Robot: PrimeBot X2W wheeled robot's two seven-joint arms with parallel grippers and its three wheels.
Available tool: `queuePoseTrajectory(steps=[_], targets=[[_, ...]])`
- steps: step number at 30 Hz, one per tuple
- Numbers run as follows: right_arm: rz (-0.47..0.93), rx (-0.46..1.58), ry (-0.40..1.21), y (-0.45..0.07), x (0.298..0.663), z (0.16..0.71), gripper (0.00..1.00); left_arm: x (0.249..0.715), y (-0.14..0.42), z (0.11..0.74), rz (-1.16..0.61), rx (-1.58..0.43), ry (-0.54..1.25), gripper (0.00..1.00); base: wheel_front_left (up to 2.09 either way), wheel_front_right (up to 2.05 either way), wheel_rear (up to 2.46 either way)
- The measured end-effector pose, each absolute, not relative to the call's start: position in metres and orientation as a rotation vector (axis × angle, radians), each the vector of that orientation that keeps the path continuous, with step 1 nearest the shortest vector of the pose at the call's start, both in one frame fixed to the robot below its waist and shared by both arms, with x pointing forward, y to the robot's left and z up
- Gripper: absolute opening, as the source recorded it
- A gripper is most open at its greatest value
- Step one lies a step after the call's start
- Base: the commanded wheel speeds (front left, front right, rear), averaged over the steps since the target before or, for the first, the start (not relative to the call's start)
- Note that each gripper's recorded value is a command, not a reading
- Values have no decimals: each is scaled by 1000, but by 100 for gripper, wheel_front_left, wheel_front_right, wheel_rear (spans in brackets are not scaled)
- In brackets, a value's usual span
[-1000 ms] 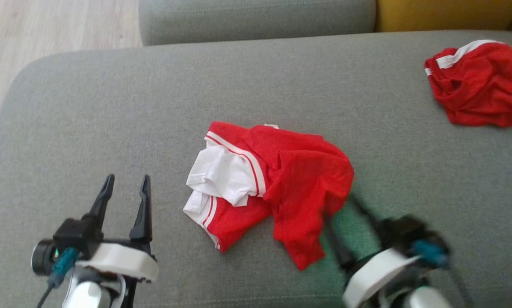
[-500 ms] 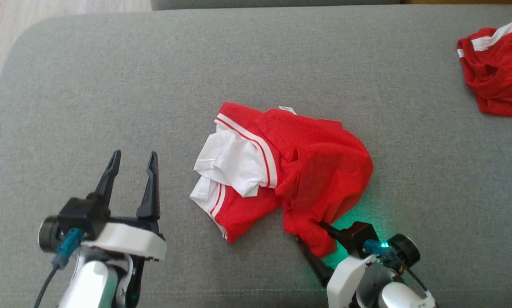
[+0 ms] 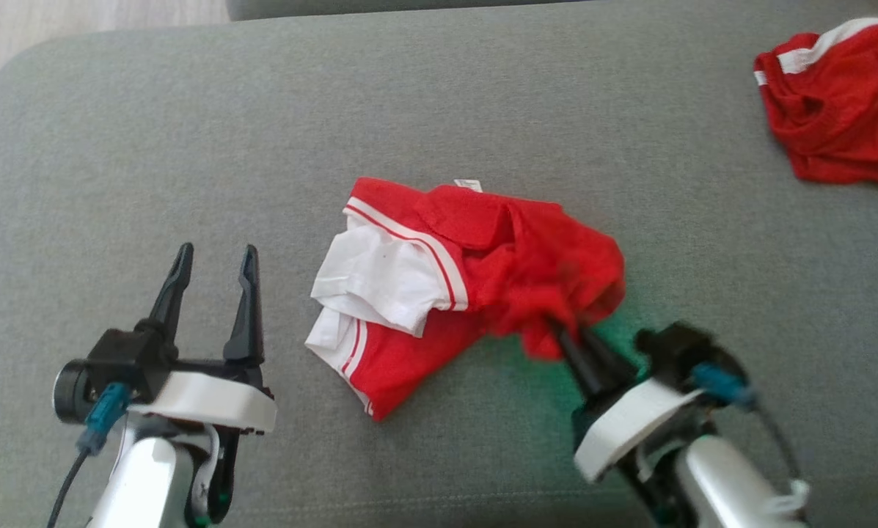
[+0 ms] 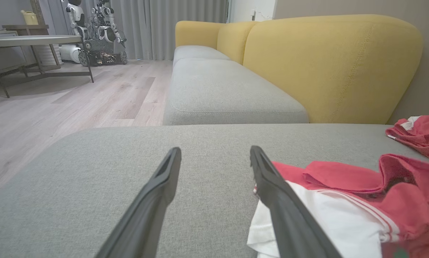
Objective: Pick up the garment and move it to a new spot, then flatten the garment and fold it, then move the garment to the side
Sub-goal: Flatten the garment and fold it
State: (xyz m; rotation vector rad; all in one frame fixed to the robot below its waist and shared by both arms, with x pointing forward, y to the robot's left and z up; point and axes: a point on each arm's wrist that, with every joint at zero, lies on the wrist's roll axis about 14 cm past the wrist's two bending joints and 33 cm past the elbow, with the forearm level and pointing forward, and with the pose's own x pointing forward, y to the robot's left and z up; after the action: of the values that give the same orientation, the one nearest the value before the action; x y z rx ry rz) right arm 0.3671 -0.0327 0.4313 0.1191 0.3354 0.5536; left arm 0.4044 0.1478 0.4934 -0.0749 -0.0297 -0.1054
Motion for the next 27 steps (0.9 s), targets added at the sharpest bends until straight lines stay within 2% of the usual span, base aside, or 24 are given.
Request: queuePoseTrajectory(steps=[5,12,13,14,15,20,27], targets=[[368,215,241,-82,392,455,0,407,141,494,-130,-72,-32,100,0,0,0],[99,373,278,-154,395,433,0,409,137,489,-146,-76,-20,100,0,0,0],[78,384,293,-159,393,427,7,410,137,488,-147,-77,-18,100,0,0,0],[59,397,311,-162,391,420,38,410,136,487,-148,-77,-15,100,0,0,0],[43,421,327,-165,389,415,100,410,136,486,-151,-76,-12,100,0,0,0],[-14,466,326,-176,387,405,100,411,134,483,-158,-72,-5,100,0,0,0],[-38,427,192,-192,395,436,100,411,132,488,-164,-73,-18,100,0,0,0]])
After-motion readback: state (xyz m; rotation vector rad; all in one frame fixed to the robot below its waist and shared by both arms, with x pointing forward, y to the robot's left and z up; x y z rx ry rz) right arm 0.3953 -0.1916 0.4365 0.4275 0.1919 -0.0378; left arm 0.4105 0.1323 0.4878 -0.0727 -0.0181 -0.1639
